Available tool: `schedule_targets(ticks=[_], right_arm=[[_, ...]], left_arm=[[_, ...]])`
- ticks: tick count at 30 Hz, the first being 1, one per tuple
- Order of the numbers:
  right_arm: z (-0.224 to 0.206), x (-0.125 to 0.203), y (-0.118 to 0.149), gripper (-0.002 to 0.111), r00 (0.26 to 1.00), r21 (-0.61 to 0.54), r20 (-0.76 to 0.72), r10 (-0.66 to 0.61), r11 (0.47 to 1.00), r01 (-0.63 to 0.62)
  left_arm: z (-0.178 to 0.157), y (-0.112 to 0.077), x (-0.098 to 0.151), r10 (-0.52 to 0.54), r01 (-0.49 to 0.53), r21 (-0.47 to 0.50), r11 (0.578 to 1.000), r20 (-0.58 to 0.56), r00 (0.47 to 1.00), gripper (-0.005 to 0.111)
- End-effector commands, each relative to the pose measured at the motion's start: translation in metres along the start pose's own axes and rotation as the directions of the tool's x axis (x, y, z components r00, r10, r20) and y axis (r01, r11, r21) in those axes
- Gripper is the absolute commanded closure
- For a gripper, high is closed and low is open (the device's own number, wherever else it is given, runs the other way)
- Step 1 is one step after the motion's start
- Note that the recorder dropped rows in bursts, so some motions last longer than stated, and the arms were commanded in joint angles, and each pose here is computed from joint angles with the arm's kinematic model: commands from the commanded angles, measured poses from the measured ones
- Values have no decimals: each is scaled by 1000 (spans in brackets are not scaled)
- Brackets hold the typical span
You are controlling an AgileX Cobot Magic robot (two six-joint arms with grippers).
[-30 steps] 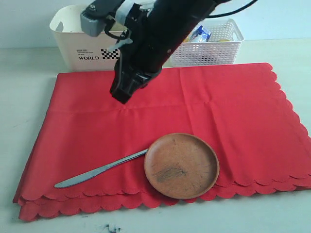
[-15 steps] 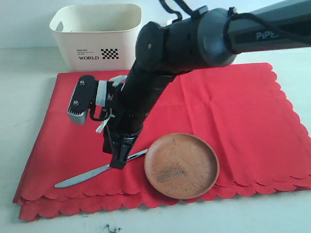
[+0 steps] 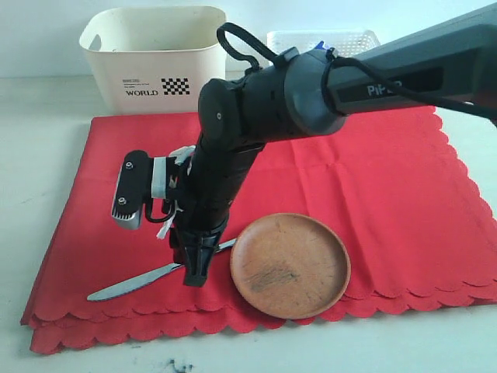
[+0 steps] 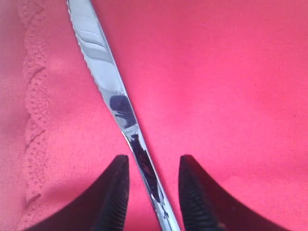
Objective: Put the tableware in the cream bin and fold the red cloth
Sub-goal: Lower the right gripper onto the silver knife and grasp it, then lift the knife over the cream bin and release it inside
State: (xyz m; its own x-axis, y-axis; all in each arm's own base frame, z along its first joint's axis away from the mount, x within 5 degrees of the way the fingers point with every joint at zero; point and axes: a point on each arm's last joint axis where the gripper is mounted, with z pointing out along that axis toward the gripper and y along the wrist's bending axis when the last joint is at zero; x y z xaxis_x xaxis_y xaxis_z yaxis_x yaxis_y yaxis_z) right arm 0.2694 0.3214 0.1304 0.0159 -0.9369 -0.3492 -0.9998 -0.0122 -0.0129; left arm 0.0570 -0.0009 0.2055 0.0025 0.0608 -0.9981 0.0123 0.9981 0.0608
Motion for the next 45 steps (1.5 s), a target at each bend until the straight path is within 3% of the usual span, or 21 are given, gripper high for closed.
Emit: schedule_targets(ticks=[1, 12, 19, 20, 27, 32, 35, 38, 42, 45], right_arm=[[6, 4, 3, 73, 1000, -26, -26, 0, 1000, 0], [31, 16, 3, 75, 992, -70, -90, -84, 994, 78], [32, 17, 1, 104, 989, -50, -102, -109, 993, 105], [32, 17, -1, 108, 988, -30, -100, -120, 993, 118], [24, 6, -15, 108, 988, 143, -25, -154, 977, 156], [-16, -15, -22, 108, 982, 295, 101, -160, 947, 124], [-42, -30, -33, 108, 958, 464, 223, -181, 884, 59], [-53, -38, -42, 108, 927, 546, 348, -142, 834, -78], [-70, -45, -56, 108, 852, 644, 508, -123, 712, -281], [-86, -47, -65, 108, 795, 708, 581, -172, 589, -390]], left_arm=[[-1, 0, 0, -8, 8, 4, 1000, 6, 1000, 102], [-1, 0, 0, -8, 8, 4, 1000, 6, 1000, 102], [-1, 0, 0, -8, 8, 4, 1000, 6, 1000, 102], [-1, 0, 0, -8, 8, 4, 1000, 6, 1000, 102], [-1, 0, 0, -8, 8, 4, 1000, 6, 1000, 102], [-1, 0, 0, -8, 8, 4, 1000, 6, 1000, 102], [-1, 0, 0, -8, 8, 4, 1000, 6, 1000, 102], [-1, 0, 0, -8, 8, 4, 1000, 6, 1000, 102], [-1, 0, 0, -8, 8, 4, 1000, 6, 1000, 102], [-1, 0, 0, -8, 8, 4, 1000, 6, 1000, 102]])
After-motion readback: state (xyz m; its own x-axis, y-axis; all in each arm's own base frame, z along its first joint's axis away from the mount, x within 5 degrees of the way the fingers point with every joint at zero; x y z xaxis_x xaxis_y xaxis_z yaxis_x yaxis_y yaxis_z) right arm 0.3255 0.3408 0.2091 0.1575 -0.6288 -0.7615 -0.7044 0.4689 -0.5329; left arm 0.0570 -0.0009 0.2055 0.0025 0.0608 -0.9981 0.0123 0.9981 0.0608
